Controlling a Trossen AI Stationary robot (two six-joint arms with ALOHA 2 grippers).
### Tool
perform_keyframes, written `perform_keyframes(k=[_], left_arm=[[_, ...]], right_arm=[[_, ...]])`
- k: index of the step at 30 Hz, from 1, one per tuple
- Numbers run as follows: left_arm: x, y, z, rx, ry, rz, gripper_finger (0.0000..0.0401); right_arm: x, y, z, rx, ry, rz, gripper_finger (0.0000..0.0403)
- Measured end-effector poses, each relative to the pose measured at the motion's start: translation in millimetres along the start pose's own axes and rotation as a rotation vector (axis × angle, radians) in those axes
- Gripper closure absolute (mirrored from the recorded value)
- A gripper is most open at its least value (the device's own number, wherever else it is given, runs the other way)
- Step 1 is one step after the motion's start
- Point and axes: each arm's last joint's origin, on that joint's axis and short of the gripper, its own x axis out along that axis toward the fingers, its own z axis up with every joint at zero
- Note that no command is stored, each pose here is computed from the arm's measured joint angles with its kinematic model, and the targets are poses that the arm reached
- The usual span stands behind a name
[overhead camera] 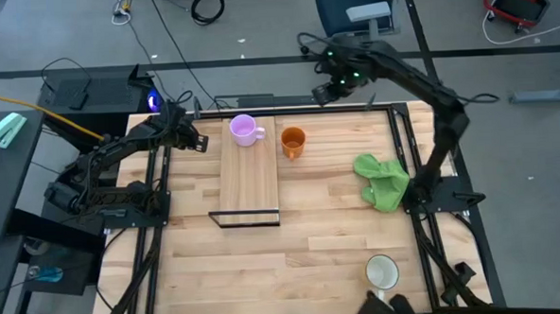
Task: Stack small to large cups/mugs on shelf
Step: Put the orange mug on the shelf
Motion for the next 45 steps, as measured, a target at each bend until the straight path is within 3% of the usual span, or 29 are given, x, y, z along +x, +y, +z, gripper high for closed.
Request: perform_keyframes(k=[13, 22, 40, 45], left_arm=[[0, 0, 0, 0.001, -0.004, -0.001, 0.0375], [0, 0, 0, 0.042, -0.005, -0.001, 0.0383], [0, -4, 7, 0.067, -0.075, -0.022, 0.0372], [0, -4, 7, 0.088, -0.076, -0.021, 0.0377]], right_arm=[[76, 35, 7, -0.027, 0.126, -0.016, 0.0326], [91, 55, 7, -0.082, 0.077, 0.024, 0.0326], [105, 56, 4, -0.127, 0.116, -0.011, 0.0313], [117, 58, -8, -0.123, 0.17, -0.022, 0.0303]])
